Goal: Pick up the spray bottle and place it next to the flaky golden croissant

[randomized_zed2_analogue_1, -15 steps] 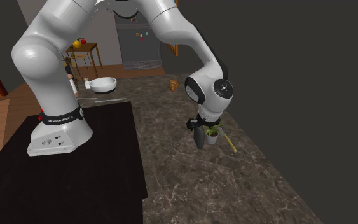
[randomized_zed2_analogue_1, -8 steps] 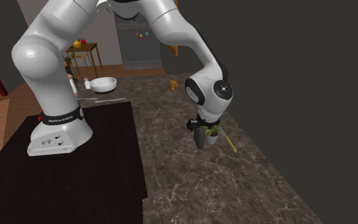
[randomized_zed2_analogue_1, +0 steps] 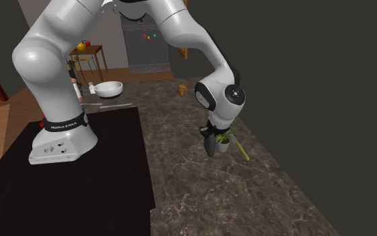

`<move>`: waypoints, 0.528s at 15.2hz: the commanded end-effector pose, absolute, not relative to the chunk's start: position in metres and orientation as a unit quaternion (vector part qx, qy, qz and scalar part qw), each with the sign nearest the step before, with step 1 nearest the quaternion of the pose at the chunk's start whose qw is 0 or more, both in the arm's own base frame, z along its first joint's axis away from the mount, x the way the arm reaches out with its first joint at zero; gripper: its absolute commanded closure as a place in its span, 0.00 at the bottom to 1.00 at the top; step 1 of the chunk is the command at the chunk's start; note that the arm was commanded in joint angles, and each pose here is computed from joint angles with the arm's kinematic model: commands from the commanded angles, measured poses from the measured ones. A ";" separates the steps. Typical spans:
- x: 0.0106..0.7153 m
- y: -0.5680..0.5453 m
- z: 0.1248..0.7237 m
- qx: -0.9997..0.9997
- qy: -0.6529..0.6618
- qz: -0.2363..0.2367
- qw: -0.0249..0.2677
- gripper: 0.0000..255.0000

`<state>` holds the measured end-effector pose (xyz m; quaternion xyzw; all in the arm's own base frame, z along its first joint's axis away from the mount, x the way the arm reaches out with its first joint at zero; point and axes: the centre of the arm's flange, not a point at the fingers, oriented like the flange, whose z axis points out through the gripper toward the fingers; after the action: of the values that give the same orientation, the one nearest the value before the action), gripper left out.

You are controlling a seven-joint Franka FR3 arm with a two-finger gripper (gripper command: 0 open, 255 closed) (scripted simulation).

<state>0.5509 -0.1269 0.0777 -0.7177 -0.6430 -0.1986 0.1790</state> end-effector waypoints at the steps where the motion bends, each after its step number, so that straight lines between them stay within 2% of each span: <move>1: 0.551 -0.127 0.078 -0.718 -0.643 -0.199 0.179 1.00; 8: 0.551 -0.127 0.104 -0.718 -0.643 -0.199 0.179 1.00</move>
<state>0.5502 -0.1257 0.0980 -0.7176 -0.6431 -0.1987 0.1789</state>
